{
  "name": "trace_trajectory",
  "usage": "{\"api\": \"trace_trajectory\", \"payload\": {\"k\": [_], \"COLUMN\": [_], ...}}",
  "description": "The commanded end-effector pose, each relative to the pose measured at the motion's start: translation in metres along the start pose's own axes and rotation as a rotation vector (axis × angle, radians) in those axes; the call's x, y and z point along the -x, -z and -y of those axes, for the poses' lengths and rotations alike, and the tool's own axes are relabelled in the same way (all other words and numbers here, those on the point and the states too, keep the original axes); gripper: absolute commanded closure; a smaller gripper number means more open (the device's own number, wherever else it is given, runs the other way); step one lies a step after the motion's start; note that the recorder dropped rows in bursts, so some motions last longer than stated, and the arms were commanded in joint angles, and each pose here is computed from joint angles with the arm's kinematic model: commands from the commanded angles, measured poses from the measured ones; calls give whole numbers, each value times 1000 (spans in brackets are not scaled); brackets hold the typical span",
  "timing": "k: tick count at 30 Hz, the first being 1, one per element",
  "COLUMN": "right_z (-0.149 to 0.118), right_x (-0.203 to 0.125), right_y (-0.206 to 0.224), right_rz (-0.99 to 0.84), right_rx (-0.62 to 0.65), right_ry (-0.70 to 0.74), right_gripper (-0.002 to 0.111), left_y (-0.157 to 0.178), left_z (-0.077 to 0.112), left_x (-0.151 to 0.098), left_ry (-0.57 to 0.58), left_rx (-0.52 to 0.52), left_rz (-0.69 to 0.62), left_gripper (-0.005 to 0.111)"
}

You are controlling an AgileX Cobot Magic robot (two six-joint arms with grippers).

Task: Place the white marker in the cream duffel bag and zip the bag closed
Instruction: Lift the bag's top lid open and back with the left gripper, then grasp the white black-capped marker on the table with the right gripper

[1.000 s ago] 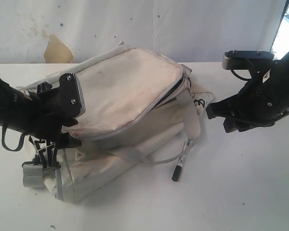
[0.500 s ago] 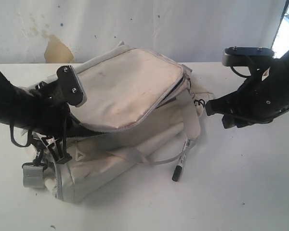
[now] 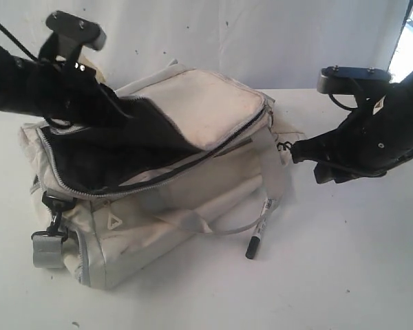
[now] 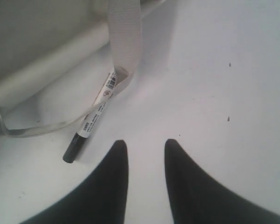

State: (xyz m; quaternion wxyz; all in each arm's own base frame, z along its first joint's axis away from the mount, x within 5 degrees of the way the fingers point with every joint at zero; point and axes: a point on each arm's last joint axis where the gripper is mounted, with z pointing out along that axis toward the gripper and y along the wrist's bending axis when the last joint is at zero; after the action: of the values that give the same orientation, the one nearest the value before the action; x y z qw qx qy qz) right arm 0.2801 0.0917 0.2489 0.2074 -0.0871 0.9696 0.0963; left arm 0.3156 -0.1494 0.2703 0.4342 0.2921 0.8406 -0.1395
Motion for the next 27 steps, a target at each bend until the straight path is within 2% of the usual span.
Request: {"api": "trace_trajectory", "payload": {"k": [1, 5, 9, 13, 17, 27], "right_z": [-2, -5, -18, -39, -55, -77], "right_x": [-1, -4, -9, -14, -15, -26], "right_y": [2, 2, 0, -12, -36, -101], "right_rz": [0, -26, -64, -94, -98, -136], "right_rx": [37, 71, 112, 137, 140, 105], "right_ry": [-38, -74, -70, -20, -32, -3], "right_gripper": [83, 81, 66, 63, 63, 63], "left_y": [13, 22, 28, 29, 29, 29], "left_z": [-38, -69, -87, -88, -88, -87], "left_x": [14, 13, 10, 10, 10, 10], "left_ry": [260, 436, 516, 501, 498, 498], "left_rx": [99, 199, 261, 269, 269, 265], "left_rz": [109, 190, 231, 231, 231, 229], "left_gripper": [107, 107, 107, 107, 107, 107]}}
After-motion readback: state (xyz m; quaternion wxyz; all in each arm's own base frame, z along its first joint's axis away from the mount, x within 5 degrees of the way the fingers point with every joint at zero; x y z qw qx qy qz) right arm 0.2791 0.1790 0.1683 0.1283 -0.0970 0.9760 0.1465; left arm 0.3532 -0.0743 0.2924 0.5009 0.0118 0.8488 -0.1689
